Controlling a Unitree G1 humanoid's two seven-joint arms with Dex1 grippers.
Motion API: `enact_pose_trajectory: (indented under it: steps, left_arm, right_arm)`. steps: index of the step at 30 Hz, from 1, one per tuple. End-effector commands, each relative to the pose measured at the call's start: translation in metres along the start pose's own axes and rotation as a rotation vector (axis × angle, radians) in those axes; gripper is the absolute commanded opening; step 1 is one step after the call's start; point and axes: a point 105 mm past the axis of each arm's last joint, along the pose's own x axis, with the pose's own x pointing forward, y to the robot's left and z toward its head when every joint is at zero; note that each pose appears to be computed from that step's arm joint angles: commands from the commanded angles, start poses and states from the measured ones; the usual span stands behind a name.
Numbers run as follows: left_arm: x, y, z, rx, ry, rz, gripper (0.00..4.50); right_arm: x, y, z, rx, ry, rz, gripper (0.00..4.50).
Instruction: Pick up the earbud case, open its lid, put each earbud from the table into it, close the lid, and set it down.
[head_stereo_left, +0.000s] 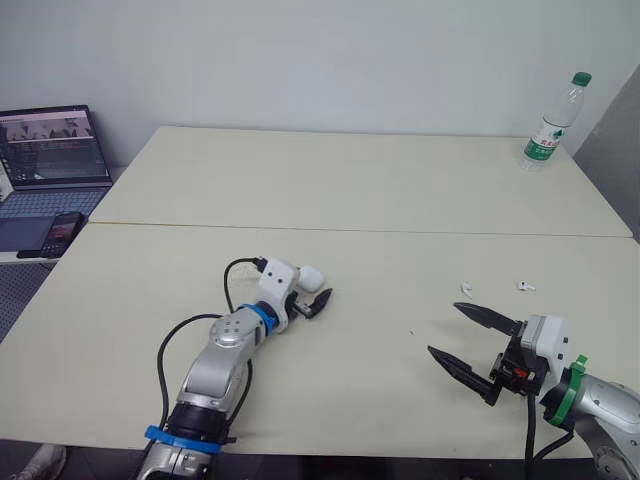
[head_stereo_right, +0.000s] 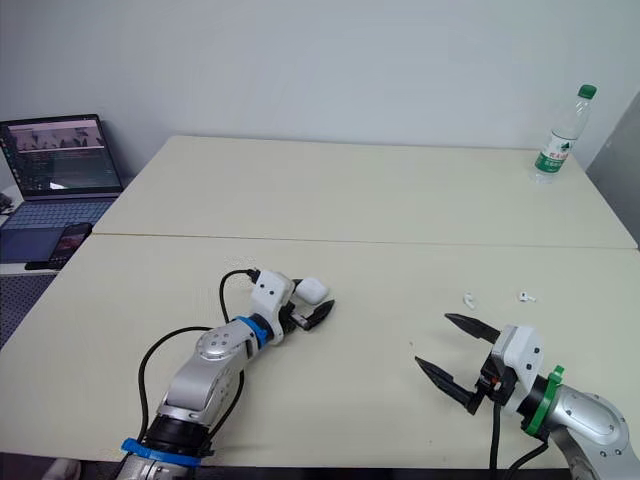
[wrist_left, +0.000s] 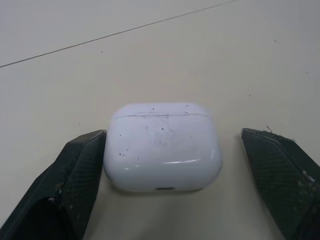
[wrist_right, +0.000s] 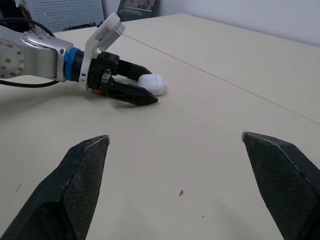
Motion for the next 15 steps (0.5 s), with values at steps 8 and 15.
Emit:
enact_pose_trajectory:
  steps: [8, 15]
  left_arm:
    - [-0.009, -0.001, 0.006, -0.003, -0.031, 0.000, 2.80]
    - [-0.003, -0.035, 0.041, -0.042, -0.228, -0.180, 2.80]
  right_arm:
    - [-0.006, -0.007, 0.008, -0.039, -0.015, -0.037, 4.50]
    - [0.022, -0.034, 0.012, 0.081, -0.010, -0.192, 4.50]
